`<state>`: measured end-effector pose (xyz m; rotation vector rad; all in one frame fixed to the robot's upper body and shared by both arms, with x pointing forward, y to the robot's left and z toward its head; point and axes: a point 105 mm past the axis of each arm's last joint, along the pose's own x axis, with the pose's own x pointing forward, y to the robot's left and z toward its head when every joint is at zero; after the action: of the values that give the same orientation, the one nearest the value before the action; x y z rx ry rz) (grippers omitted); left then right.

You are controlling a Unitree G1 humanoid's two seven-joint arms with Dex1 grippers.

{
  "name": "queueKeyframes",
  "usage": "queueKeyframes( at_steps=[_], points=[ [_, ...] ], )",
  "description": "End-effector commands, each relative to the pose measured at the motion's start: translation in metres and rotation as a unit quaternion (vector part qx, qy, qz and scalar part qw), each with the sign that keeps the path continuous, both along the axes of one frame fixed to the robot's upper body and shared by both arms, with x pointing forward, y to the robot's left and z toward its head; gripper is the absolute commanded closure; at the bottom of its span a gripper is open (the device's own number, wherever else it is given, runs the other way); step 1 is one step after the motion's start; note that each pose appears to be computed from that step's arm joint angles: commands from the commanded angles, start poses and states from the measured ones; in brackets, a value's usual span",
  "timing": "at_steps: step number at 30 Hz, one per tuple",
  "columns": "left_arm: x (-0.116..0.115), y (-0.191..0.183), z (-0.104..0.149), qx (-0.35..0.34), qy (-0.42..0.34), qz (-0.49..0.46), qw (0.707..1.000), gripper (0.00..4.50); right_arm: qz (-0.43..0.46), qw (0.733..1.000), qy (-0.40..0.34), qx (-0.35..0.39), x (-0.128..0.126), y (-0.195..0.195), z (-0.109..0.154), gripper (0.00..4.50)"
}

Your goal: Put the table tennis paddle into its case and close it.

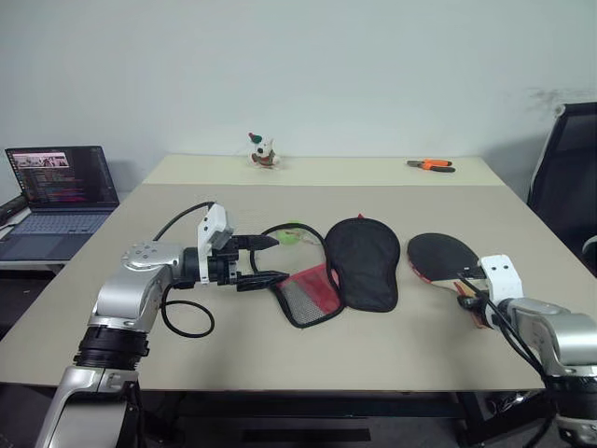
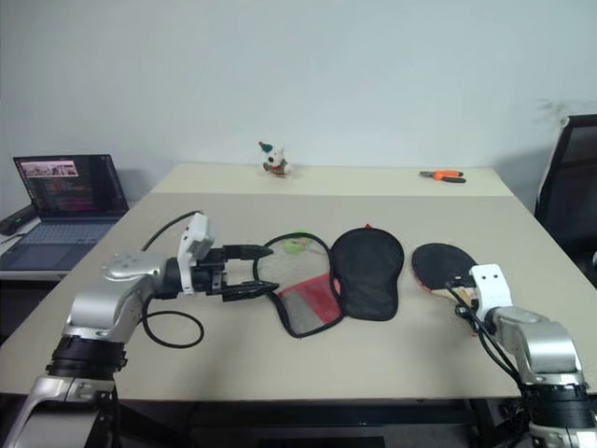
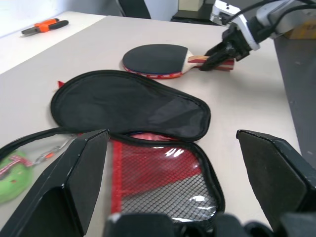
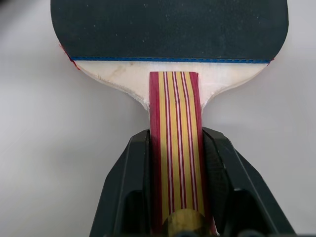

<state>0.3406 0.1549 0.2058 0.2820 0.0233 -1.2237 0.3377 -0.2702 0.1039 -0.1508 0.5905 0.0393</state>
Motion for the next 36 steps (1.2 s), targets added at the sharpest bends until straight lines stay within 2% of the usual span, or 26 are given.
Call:
queueKeyframes(
  at_steps=[1, 4, 6, 7, 10, 17, 20, 24, 27, 31, 36],
  points=[
    [0.001, -0.006, 0.012, -0.002, -0.023, -0.015, 1.000, 0.00, -0.010, 1.000, 0.021, 0.003, -0.014, -0.011, -0.002, 3.39],
    [0.003, -0.010, 0.012, -0.004, -0.023, -0.020, 1.000, 0.00, -0.006, 1.000, 0.010, 0.014, -0.004, -0.004, 0.000, 3.39],
    [0.003, -0.010, 0.012, -0.004, -0.023, -0.021, 0.999, 0.00, 0.004, 1.000, 0.008, 0.016, 0.002, 0.001, 0.001, 2.66],
    [0.003, -0.010, 0.012, -0.004, -0.023, -0.022, 0.999, 0.00, 0.012, 1.000, 0.008, 0.016, 0.004, 0.004, 0.001, 2.49],
    [0.002, -0.010, 0.012, -0.003, -0.023, -0.022, 0.999, 0.00, 0.009, 1.000, 0.004, 0.013, 0.015, 0.007, 0.002, 1.54],
    [0.000, -0.006, 0.011, -0.003, -0.023, -0.014, 1.000, 0.00, -0.001, 1.000, 0.008, 0.026, 0.030, 0.005, -0.003, 1.54],
    [-0.001, -0.004, 0.012, -0.002, -0.024, -0.010, 1.000, 0.00, -0.014, 0.999, 0.016, 0.046, 0.031, 0.005, -0.008, 2.11],
    [-0.001, -0.001, 0.015, -0.006, -0.029, 0.000, 1.000, 0.00, -0.038, 0.997, 0.008, 0.066, 0.031, 0.003, -0.006, 3.41],
    [-0.002, 0.004, 0.017, -0.012, -0.031, 0.013, 0.999, 0.00, -0.053, 0.995, -0.028, 0.074, 0.037, 0.001, 0.011, 3.43],
    [-0.005, 0.012, 0.015, -0.018, -0.028, 0.033, 0.999, 0.00, -0.046, 0.992, -0.084, 0.082, 0.041, 0.011, 0.047, 3.43],
    [-0.009, 0.020, 0.012, -0.022, -0.023, 0.050, 0.998, 0.00, 0.008, 0.986, -0.126, 0.113, 0.038, 0.059, 0.083, 3.43]
  ],
)
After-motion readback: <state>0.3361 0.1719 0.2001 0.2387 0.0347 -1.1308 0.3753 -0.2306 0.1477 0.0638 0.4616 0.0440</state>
